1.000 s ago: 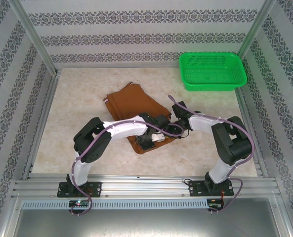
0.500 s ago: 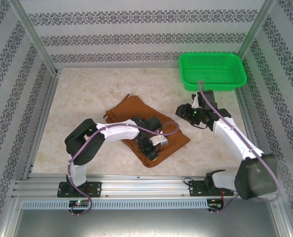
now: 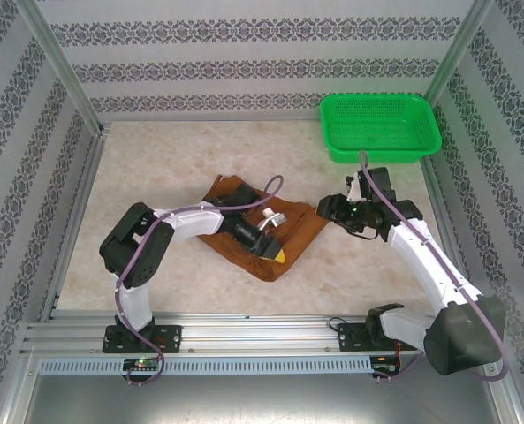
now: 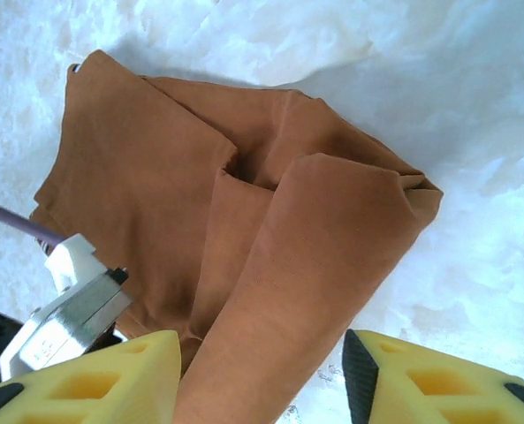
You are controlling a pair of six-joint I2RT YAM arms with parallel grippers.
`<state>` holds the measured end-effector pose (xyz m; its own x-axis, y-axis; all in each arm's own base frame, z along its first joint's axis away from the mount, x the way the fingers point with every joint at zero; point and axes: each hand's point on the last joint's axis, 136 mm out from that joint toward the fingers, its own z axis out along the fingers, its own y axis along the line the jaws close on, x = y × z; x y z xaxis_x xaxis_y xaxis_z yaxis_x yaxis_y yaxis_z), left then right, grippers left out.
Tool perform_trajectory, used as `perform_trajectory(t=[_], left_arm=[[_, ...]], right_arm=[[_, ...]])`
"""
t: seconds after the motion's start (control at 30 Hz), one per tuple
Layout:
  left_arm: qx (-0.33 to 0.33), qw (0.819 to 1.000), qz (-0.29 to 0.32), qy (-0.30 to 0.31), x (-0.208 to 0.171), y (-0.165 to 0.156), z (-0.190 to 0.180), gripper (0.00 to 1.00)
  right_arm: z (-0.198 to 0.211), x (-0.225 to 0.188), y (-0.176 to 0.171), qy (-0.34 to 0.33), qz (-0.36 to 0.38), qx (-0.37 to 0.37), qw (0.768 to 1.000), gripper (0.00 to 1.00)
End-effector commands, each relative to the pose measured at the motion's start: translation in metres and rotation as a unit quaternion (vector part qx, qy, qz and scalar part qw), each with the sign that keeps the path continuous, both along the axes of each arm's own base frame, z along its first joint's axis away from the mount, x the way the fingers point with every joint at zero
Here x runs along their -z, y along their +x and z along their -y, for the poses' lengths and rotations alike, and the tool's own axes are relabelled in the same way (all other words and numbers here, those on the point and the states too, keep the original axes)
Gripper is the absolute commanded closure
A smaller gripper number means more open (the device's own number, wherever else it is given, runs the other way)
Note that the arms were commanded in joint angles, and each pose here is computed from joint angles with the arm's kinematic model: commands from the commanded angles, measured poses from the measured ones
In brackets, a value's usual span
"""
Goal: Roll up the long pants
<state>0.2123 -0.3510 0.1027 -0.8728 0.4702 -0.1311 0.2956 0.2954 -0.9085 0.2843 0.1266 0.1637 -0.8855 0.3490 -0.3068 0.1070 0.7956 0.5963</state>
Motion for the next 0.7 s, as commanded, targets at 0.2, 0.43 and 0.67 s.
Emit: perform_trajectory(t=[0.2, 0.43, 0.67], left_arm=[[-0.021, 0.997, -0.028, -0.068, -0.037, 0.011, -0.007, 1.0], [-0.048, 0.996, -0.044, -0.068, -0.029, 0.016, -0.023, 1.0], [-0.046, 0.996, -0.065, -0.037, -0.009, 0.012, -0.028, 1.0]], right_arm=[[-0.028, 0.026, 0.002, 0.054, -0.052, -0.036, 0.997, 0.96], [-0.049, 0.042, 0.011, 0.048, -0.069, -0.059, 0.995, 1.0], [-0.08, 0.062, 0.027, 0.049, -0.091, -0.091, 0.99, 1.0]])
